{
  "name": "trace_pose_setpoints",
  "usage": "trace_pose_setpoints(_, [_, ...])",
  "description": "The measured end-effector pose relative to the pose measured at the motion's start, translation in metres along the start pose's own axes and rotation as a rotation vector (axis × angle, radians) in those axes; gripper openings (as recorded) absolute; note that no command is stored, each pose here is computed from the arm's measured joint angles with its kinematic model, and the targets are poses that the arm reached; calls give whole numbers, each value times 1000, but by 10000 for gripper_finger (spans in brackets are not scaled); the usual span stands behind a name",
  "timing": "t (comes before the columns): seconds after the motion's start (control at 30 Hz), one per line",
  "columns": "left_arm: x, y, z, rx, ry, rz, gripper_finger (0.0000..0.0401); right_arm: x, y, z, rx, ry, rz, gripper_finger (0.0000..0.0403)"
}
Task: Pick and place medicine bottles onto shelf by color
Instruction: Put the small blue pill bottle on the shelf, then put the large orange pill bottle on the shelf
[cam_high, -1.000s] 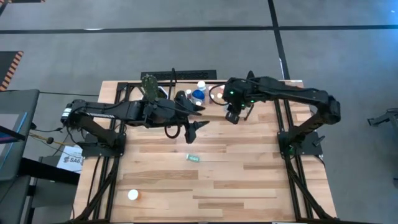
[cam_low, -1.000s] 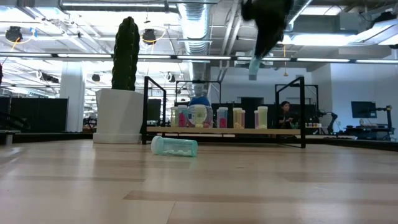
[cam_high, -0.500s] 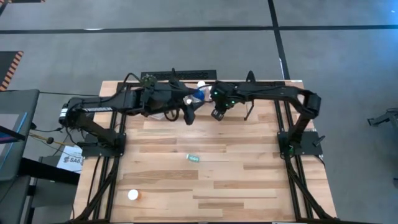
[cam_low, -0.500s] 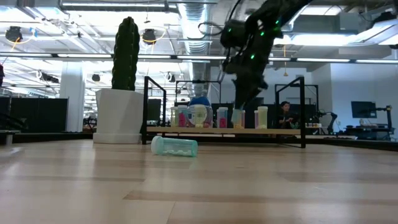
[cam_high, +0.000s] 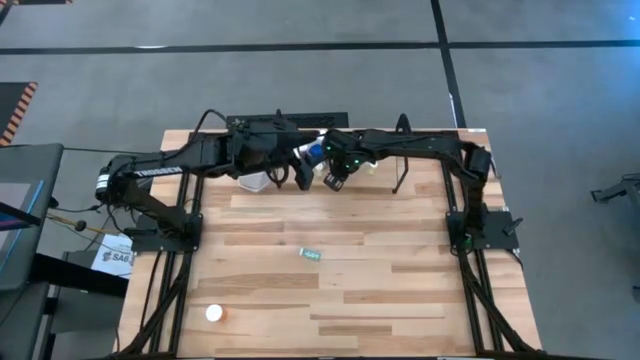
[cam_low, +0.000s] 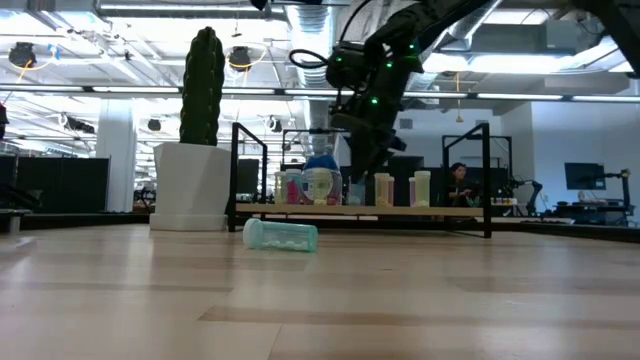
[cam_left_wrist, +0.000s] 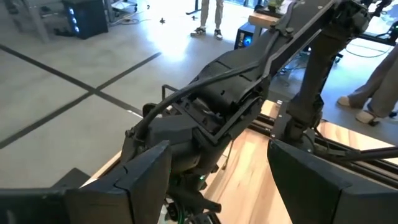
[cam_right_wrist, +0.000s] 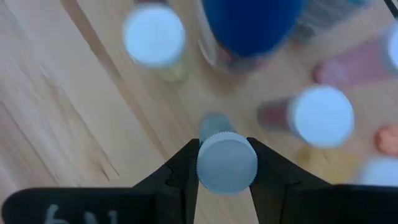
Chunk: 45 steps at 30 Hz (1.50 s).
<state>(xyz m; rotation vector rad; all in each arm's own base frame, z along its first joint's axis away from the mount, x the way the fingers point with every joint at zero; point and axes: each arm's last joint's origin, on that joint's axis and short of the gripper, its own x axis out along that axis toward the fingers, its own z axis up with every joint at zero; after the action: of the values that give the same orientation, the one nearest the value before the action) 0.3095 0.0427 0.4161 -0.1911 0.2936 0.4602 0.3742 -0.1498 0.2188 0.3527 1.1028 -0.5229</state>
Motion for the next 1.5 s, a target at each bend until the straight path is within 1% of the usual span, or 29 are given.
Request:
trace_pose_setpoints(0.13, [0,1,0,-1,0,3,254,-1,3,4,-7,-15,5,134])
trace_pose_setpoints(0.47, [0,1,0,-21,6,4,254,1,3,1,-30,14,0,143])
trace_pose_setpoints(0.8, [1,1,-1,-40,7,4,254,1,2,-3,-45,55,-8,138])
trace_pose_setpoints(1.23, [1,1,-1,-40,7,4,254,1,2,-1,-69,38,-4,163])
trace_pose_setpoints(1.5, [1,1,-1,-39,8,4,254,1,1,-6,-75,93,-14,147])
